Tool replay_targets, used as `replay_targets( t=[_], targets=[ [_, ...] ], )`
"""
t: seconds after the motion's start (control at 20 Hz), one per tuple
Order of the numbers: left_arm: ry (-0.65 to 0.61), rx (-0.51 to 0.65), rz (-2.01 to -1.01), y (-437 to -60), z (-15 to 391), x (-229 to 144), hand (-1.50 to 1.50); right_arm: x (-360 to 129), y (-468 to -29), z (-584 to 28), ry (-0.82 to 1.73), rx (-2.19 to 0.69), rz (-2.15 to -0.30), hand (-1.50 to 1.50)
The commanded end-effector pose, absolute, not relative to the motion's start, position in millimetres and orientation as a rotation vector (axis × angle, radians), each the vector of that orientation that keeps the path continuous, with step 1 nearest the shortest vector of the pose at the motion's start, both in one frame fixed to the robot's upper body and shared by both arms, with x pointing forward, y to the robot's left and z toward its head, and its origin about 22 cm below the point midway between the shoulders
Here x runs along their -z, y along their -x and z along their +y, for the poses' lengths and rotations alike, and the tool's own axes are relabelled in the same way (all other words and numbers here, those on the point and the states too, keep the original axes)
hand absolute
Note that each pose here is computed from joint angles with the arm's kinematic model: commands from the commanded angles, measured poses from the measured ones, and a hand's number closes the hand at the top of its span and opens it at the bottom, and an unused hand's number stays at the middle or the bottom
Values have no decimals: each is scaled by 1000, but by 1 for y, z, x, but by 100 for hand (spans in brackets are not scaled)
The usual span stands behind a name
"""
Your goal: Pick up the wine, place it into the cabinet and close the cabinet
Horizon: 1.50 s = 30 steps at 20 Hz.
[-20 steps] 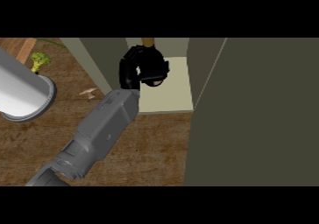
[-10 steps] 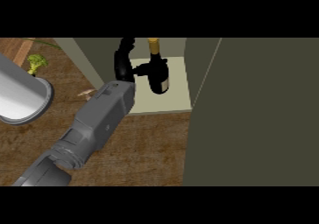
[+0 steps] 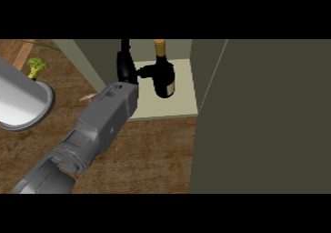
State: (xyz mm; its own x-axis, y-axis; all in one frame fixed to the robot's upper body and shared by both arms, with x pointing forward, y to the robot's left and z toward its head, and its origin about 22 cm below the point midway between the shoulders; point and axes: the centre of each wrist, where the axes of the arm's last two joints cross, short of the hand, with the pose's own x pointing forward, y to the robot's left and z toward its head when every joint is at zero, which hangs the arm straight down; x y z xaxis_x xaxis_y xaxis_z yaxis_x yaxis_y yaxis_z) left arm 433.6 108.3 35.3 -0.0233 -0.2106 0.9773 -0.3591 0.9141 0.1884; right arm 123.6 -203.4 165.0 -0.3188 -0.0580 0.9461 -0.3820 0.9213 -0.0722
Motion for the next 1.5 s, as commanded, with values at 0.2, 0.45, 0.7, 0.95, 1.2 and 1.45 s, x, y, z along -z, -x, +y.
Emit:
replay_targets(
  t=[0.2,0.45,0.7,0.95,1.2,1.45],
  targets=[
    [-463,-134,-1634,-438,146,-32,-150,-189,-96,-210,-401,-337,-1929,-150],
    [-351,-58,-1745,-435,126,-34,-150,-187,-90,-210,-398,-307,-1924,-150],
    [-236,-72,-1791,-434,109,-38,-150,-196,-84,-214,-387,-318,-1918,-150],
    [-118,-121,-1854,-435,110,-47,-150,-188,-87,-215,-375,-307,-1916,-150],
    [-14,-114,-1860,-421,84,-41,-150,-188,-83,-209,-367,-274,-1915,-150],
    [45,-101,-1895,-407,83,-36,-150,-195,-82,-214,-347,-274,-1910,-150]
  ],
)
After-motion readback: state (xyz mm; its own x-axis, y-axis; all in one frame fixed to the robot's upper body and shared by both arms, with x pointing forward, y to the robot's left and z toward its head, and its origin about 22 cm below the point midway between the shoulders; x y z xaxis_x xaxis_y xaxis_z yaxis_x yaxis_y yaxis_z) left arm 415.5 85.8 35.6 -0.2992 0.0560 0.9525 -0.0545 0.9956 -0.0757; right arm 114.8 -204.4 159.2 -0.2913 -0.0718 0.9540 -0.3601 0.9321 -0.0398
